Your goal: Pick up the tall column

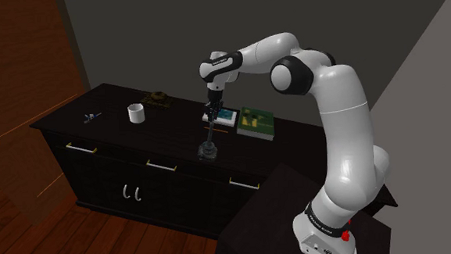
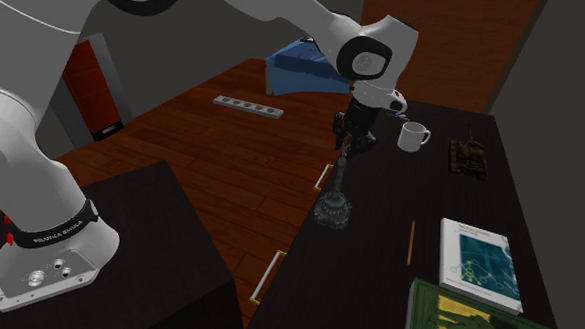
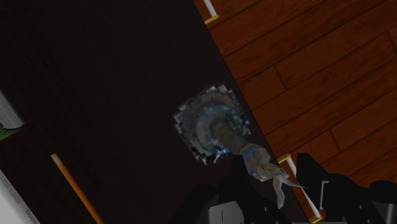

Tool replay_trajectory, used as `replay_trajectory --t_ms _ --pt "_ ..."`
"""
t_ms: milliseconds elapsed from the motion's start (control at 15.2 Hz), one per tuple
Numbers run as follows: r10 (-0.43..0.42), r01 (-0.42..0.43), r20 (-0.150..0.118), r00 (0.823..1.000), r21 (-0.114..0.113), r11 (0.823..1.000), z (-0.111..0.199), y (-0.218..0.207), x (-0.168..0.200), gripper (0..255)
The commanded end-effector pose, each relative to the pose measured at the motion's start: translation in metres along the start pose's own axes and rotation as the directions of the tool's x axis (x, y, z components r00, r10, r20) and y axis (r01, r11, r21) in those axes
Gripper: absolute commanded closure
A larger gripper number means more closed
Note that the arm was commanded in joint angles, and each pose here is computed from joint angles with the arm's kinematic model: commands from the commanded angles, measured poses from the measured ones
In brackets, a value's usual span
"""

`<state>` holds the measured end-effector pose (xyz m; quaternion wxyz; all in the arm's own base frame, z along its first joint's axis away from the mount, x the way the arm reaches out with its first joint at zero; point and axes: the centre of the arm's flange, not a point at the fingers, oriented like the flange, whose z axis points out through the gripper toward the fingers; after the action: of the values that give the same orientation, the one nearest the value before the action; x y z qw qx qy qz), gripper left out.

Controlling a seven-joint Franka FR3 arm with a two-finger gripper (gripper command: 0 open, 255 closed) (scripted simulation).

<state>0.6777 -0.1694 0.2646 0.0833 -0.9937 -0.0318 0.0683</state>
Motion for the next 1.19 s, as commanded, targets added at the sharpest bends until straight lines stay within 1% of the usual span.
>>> replay_trajectory --t_ms 0,330,1122 --pt "0.0 0.0 0.001 1.0 0.0 1.0 0.0 0.0 0.0 255" --pt "0.0 0.0 0.001 1.0 0.0 1.0 0.001 0.0 0.0 255" --pt "0.0 0.0 0.001 1.0 0.0 1.0 -0.061 -0.011 -0.008 255"
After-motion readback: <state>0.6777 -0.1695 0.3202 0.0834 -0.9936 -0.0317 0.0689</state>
